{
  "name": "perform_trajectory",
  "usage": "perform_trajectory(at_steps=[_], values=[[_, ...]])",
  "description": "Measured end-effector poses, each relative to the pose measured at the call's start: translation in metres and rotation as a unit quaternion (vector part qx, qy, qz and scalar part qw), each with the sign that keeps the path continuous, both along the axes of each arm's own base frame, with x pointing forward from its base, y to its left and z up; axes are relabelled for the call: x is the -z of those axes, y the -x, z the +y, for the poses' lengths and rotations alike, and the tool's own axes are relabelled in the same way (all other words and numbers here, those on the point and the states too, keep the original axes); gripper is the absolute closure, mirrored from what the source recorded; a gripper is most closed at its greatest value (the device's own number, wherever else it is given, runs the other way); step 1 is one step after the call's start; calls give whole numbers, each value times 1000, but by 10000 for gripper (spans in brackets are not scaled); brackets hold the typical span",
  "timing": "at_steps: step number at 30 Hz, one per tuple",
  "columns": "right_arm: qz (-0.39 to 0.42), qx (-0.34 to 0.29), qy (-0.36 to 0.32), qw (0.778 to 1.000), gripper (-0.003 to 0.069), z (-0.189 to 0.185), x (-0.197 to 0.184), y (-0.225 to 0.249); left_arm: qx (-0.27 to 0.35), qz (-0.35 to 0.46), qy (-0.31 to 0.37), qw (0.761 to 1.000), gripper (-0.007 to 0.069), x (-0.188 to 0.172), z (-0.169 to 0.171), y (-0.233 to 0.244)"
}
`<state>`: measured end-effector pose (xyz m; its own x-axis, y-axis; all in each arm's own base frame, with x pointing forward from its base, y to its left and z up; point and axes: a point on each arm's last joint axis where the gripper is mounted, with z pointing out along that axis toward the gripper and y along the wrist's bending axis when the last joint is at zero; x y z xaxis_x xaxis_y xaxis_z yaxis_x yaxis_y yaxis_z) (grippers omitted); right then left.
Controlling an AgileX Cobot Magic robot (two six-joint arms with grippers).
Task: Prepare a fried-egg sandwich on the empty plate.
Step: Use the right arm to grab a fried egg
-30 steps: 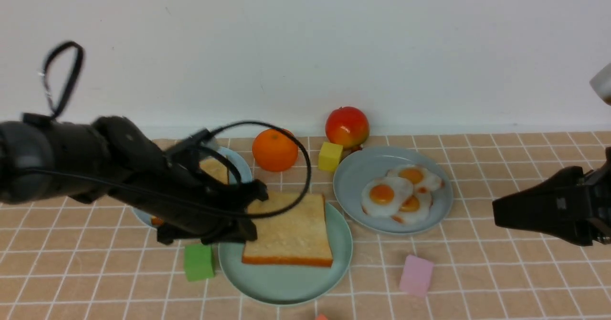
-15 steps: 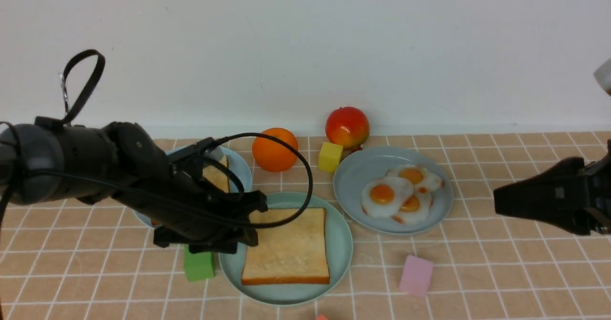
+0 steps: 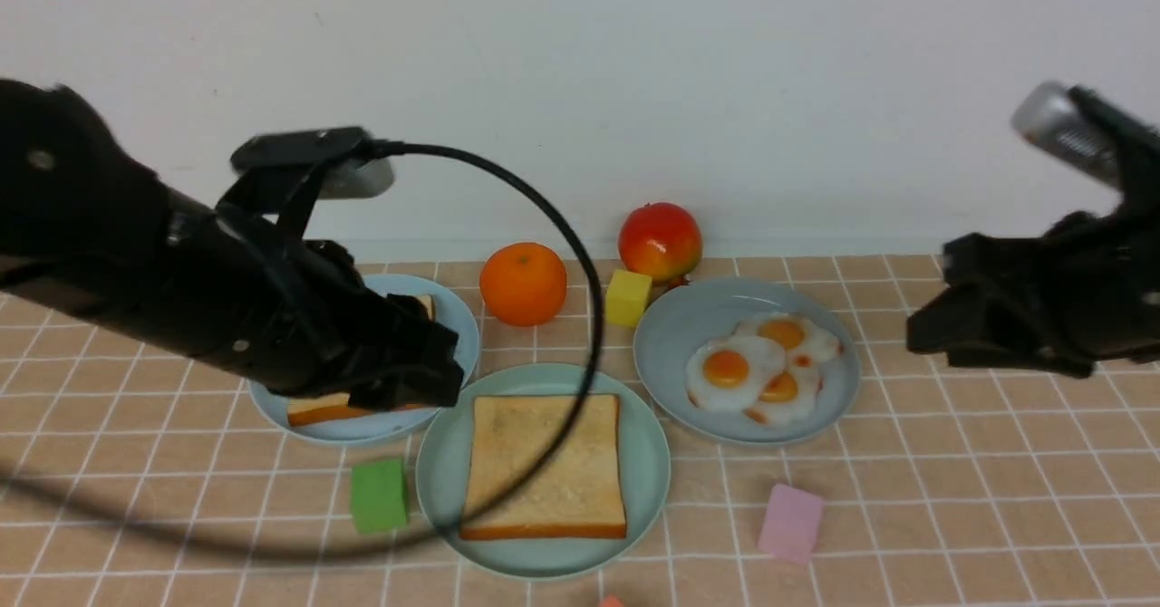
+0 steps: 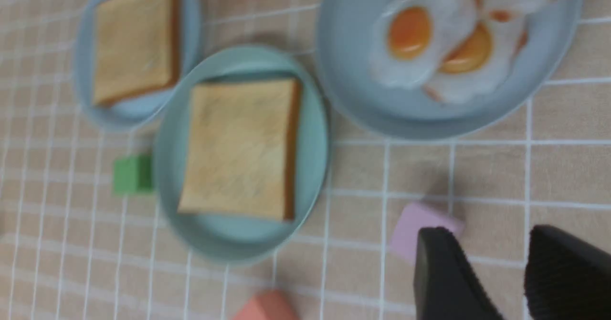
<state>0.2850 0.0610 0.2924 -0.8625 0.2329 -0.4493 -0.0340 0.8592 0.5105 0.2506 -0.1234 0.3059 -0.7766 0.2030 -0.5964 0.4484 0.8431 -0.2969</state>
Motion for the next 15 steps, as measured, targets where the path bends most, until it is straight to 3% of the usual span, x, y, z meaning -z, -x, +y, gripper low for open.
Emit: perform_trajectory(at_steps=[2,5,6,15], values=[[27,29,-19,999,363,2,24,-20,77,-40,5,996,460,-18,-15,24],[42,56,-42,997,349,3,41,-34,116,-57,6,992,546,-25,-24,38],[47,72,-58,995,335,5,53,-44,144,-63,4,988,622,-27,-32,46],[38,121,-138,982,272,12,108,-82,178,-68,-18,981,638,-23,-41,51]])
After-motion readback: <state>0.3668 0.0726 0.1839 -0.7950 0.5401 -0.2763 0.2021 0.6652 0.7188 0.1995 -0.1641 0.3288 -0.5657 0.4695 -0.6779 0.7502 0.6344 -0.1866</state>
